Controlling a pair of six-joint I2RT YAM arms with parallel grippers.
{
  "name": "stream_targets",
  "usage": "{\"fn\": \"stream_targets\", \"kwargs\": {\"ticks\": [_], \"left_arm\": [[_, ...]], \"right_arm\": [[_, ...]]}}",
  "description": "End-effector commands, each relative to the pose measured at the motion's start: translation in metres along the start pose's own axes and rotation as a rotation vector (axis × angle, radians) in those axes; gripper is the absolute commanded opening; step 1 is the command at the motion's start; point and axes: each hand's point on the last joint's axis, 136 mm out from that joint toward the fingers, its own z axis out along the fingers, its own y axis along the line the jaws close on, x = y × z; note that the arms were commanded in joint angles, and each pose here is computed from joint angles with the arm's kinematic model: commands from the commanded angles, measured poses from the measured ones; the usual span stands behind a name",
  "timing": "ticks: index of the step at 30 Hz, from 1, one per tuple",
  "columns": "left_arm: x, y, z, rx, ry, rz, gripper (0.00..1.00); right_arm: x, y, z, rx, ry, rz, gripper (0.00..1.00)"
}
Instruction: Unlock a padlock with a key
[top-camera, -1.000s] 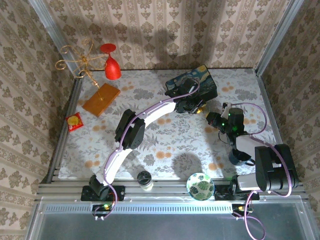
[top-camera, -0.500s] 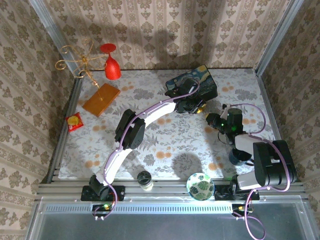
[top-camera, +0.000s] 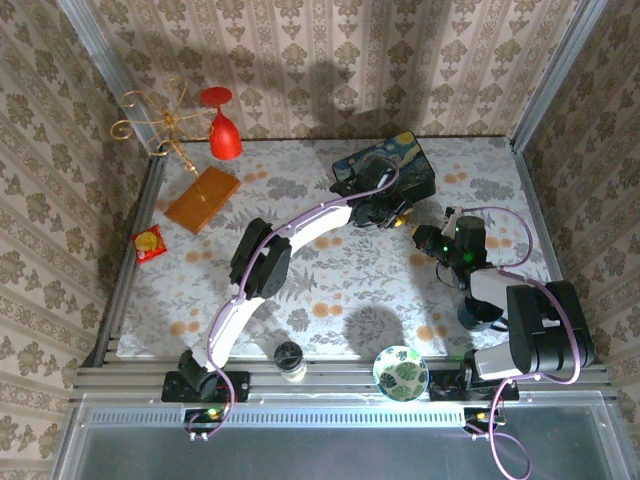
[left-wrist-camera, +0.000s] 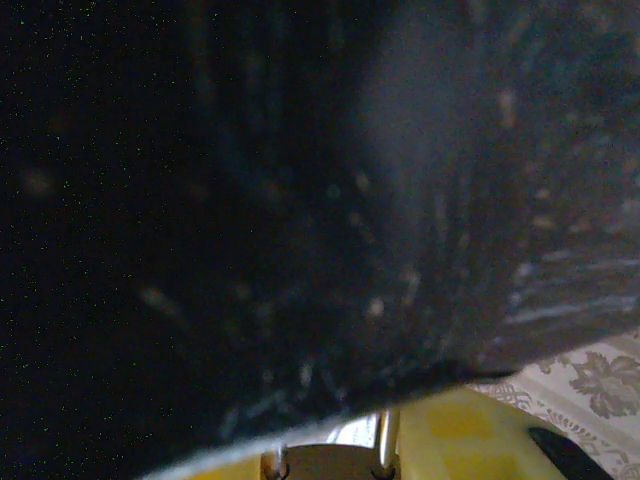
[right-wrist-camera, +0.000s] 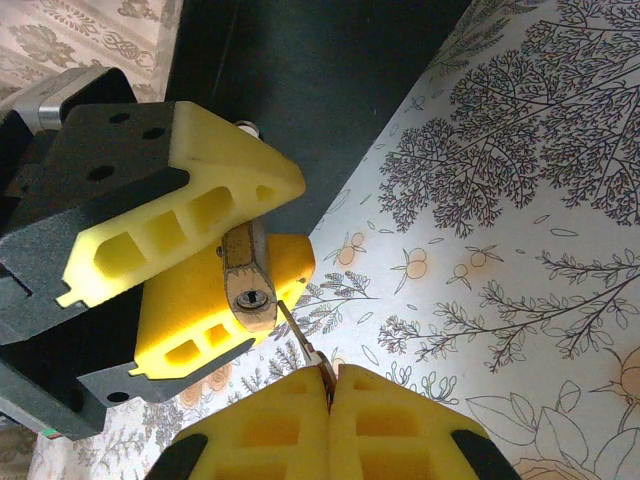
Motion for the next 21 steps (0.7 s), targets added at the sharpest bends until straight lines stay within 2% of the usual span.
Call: {"fn": "stream_targets", "kwargs": {"ticks": [1, 10, 21], "left_arm": [[0.0, 0.013, 0.006, -0.021, 0.035, -0.058, 0.0], [-0.004, 0.02, 0.004, -0.036, 0.028, -0.061, 0.0], [-0.023, 0.063, -0.026, -0.068, -0.071, -0.106, 0.0]], "right_arm": [[-0.003, 0.007, -0.002, -0.02, -0.011, -0.012, 0.0], [0.0, 0.008, -0.002, -0.028, 0.001, -0.006, 0.0], [0.033, 0.026, -0.003, -0.071, 0.091, -0.032, 0.0]]}}
